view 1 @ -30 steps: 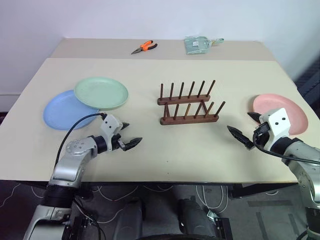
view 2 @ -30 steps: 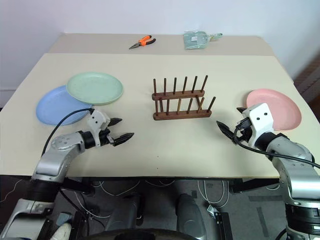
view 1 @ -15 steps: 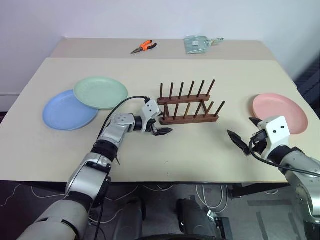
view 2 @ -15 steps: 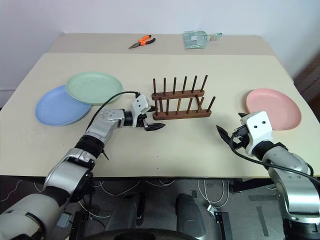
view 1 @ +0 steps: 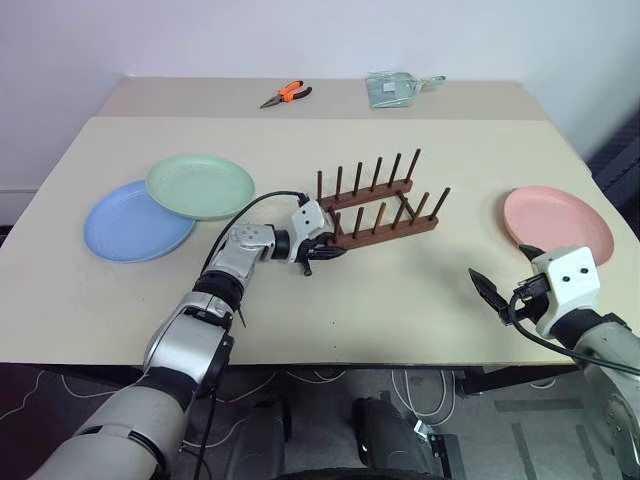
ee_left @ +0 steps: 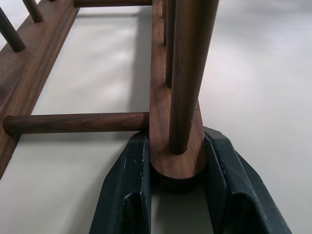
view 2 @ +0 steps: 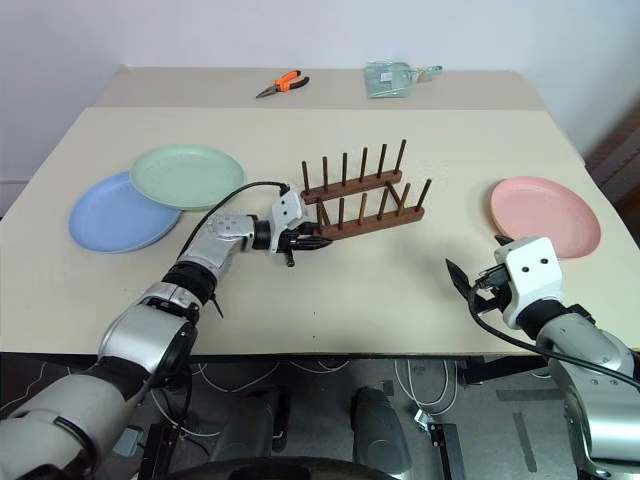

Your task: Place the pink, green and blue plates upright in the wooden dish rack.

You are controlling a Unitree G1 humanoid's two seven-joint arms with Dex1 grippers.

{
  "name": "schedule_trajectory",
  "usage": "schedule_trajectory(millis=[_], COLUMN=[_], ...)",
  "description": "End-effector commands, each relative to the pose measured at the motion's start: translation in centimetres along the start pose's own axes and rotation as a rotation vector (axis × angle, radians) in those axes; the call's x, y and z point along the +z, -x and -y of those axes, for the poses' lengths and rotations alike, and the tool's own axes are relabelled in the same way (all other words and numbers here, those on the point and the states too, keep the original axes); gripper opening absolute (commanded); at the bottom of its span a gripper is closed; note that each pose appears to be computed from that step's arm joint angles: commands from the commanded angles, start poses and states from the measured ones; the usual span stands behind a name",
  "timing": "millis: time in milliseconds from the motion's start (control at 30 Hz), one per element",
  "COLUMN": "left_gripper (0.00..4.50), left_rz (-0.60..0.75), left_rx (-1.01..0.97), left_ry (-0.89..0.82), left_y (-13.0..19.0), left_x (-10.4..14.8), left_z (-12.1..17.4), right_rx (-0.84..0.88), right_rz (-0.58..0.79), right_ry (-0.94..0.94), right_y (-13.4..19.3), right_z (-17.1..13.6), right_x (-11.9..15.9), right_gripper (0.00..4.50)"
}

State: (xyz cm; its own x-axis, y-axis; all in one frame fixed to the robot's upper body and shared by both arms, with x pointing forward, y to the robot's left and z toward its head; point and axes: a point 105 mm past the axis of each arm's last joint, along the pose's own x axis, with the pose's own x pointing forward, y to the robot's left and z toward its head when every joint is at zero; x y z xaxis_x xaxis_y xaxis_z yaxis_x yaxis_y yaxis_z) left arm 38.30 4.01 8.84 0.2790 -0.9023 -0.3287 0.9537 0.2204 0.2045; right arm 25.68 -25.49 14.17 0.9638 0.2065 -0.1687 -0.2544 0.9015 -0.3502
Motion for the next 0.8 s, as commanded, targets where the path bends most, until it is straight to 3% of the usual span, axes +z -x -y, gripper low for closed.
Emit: schedule_trajectory(millis=[33, 133, 367, 400, 467, 500, 600, 700, 733, 800], left_gripper=[0.78, 0.78, 4.07, 4.11, 4.12, 4.12, 3.21, 1.87, 1.41, 1.41], left_rz=[0.035, 0.004, -0.144, -0.182, -0.224, -0.225, -0.178, -0.152, -0.160, -0.167], left_rx=[-0.108, -0.195, -0.097, -0.073, -0.046, -0.050, -0.138, -0.238, -0.247, -0.243], left_ry=[-0.022, -0.062, -0.058, -0.057, -0.018, -0.003, 0.052, 0.074, 0.068, 0.056], left_y=[0.9, 2.4, 4.9, 5.7, 7.1, 7.7, 8.5, 7.3, 6.7, 5.7], left_x=[0.5, 0.3, -2.5, -3.2, -4.1, -4.2, -3.4, -2.5, -2.5, -2.6], left_z=[1.2, 2.3, 1.6, 1.3, 1.2, 1.4, 3.8, 6.7, 7.4, 8.1], right_rx=[-0.008, -0.007, 0.046, 0.073, 0.118, 0.138, 0.223, 0.282, 0.293, 0.296], right_rz=[0.018, 0.004, -0.037, -0.049, -0.068, -0.072, -0.077, -0.116, -0.129, -0.137], right_ry=[0.030, 0.035, 0.043, 0.046, 0.045, 0.042, 0.023, 0.015, 0.031, 0.050], right_y=[0.1, 0.5, 0.9, 1.0, 1.1, 1.1, 0.5, -0.3, -0.5, -1.2], right_z=[0.4, 0.6, -0.1, -0.5, -1.4, -1.8, -4.0, -5.7, -6.1, -6.6], right_x=[0.6, 0.2, -0.6, -0.8, -1.2, -1.3, -1.5, -2.5, -2.8, -3.1], right_gripper=[4.50, 4.50, 4.50, 4.25, 3.63, 3.09, 1.55, 0.09, 0.00, 0.00])
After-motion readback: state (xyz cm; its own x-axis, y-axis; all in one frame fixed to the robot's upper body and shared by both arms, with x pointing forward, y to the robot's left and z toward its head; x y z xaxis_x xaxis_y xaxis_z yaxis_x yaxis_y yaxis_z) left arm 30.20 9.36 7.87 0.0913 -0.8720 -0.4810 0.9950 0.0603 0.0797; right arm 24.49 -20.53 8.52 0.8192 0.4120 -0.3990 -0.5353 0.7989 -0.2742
